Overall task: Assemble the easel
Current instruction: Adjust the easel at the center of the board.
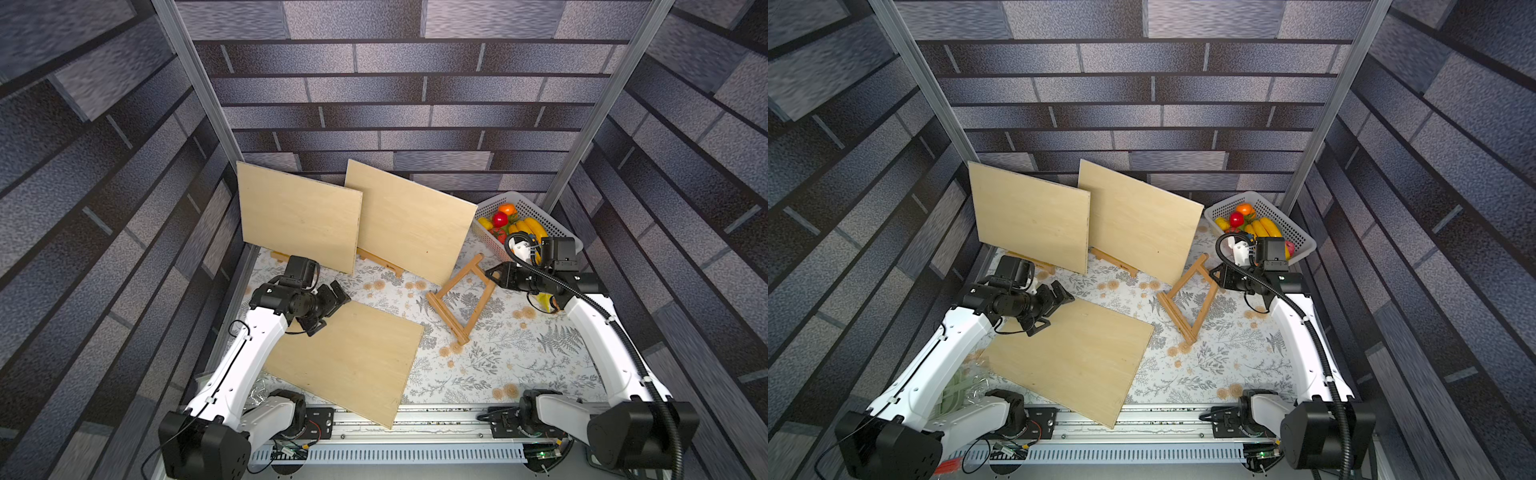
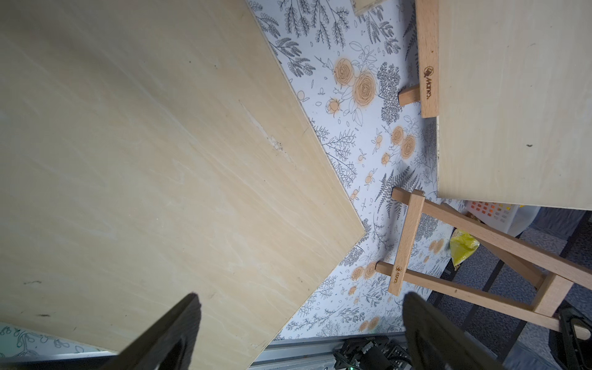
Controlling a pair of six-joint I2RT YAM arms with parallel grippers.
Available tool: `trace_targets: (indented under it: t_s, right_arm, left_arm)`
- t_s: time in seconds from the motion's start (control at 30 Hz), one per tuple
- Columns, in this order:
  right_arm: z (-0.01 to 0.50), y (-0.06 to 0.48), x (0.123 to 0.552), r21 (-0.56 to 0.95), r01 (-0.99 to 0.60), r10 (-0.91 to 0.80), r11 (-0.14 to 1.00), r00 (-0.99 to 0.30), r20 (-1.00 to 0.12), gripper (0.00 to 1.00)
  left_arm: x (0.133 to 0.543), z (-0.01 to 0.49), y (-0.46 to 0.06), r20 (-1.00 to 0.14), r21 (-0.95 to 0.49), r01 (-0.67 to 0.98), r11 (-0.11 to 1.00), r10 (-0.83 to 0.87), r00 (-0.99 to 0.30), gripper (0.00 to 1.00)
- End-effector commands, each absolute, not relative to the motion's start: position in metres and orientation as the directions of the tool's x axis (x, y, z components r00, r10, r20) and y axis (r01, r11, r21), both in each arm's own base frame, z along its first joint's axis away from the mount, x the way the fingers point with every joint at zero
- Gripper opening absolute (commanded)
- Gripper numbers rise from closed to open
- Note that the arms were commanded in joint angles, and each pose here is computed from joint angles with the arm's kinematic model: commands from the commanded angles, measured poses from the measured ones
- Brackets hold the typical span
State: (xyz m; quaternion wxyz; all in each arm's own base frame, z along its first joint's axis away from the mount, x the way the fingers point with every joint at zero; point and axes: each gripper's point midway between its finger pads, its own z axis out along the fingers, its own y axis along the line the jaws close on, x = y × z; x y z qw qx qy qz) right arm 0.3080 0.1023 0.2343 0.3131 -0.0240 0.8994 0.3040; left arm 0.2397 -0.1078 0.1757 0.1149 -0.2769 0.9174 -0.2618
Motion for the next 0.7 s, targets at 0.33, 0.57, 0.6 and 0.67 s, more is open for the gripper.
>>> trace_targets:
  t_s: [0.33, 0.57, 0.6, 0.67]
  right_arm:
    - [0.227, 0.146, 0.292, 0.635, -0.312, 0.107, 0.707, -0.84, -0.532, 0.22]
    - [0.214, 0.157, 0.287, 0.642, -0.308, 0.094, 0.702, -0.854, -0.512, 0.22]
    - [0.212, 0.157, 0.286, 0.642, -0.304, 0.093, 0.704, -0.857, -0.507, 0.22]
    - [0.21, 0.156, 0.283, 0.636, -0.303, 0.086, 0.71, -0.859, -0.506, 0.22]
  left_arm:
    - [0.221, 0.166, -0.103, -0.034, -0.531, -0.462, 0.71, -0.563, -0.826, 1.0]
    - [0.214, 0.162, -0.101, -0.027, -0.523, -0.475, 0.708, -0.571, -0.821, 1.0]
    - [0.214, 0.161, -0.1, -0.026, -0.522, -0.478, 0.706, -0.574, -0.819, 1.0]
    - [0.212, 0.16, -0.099, -0.025, -0.52, -0.482, 0.705, -0.576, -0.817, 1.0]
